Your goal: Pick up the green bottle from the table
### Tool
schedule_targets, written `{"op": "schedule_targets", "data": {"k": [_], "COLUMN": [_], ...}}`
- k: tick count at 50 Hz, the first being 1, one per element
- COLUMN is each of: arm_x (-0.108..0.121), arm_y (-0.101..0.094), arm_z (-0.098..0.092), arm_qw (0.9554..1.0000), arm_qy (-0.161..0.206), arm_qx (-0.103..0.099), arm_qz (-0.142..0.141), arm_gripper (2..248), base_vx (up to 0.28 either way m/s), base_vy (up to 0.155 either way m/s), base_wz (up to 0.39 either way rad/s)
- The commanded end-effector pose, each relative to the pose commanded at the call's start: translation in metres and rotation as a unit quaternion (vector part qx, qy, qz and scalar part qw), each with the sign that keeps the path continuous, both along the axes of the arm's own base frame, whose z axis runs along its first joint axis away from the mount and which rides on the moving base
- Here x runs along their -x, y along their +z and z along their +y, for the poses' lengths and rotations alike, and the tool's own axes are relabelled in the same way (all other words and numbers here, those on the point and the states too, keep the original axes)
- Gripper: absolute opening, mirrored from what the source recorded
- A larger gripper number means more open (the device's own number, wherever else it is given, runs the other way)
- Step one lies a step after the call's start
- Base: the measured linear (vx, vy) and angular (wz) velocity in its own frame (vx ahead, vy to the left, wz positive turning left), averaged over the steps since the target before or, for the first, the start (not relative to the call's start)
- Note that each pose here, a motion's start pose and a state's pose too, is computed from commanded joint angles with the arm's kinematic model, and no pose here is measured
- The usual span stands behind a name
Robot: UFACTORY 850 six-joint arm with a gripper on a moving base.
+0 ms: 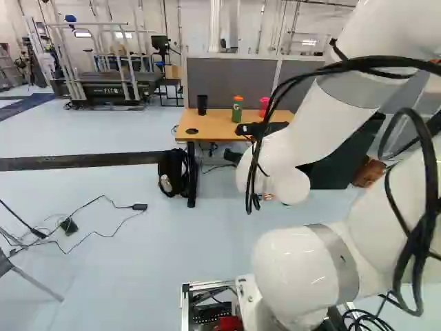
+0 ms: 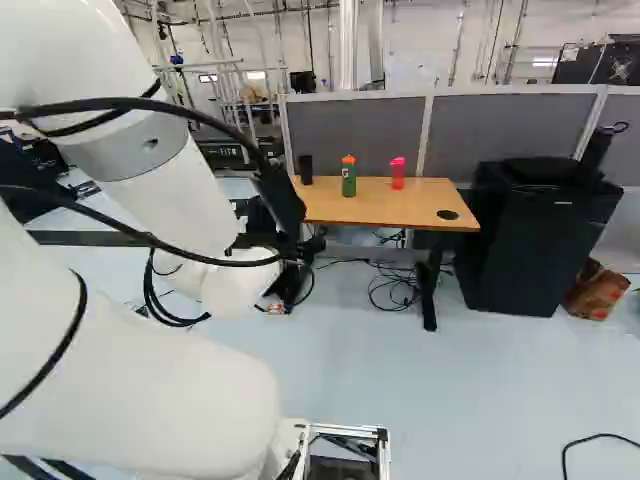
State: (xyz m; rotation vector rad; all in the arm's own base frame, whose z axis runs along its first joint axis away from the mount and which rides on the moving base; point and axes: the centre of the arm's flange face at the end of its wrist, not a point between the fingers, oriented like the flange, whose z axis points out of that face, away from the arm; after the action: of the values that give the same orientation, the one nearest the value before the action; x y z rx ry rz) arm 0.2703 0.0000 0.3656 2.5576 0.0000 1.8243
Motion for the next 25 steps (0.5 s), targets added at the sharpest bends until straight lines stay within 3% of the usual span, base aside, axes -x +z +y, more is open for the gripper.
{"op": "schedule_targets", "data": {"k": [25], "arm_x": [0.0000], "arm_y": [0.0000], "arm_z": [0.0000], "arm_qw": [1.0000], "arm_qy": [0.000], "arm_qx": [0.000], "arm_qz": [0.000], "arm_gripper": [247], "base_vx": [0.000], "base_vy": [0.000], "base_wz": [0.000]}}
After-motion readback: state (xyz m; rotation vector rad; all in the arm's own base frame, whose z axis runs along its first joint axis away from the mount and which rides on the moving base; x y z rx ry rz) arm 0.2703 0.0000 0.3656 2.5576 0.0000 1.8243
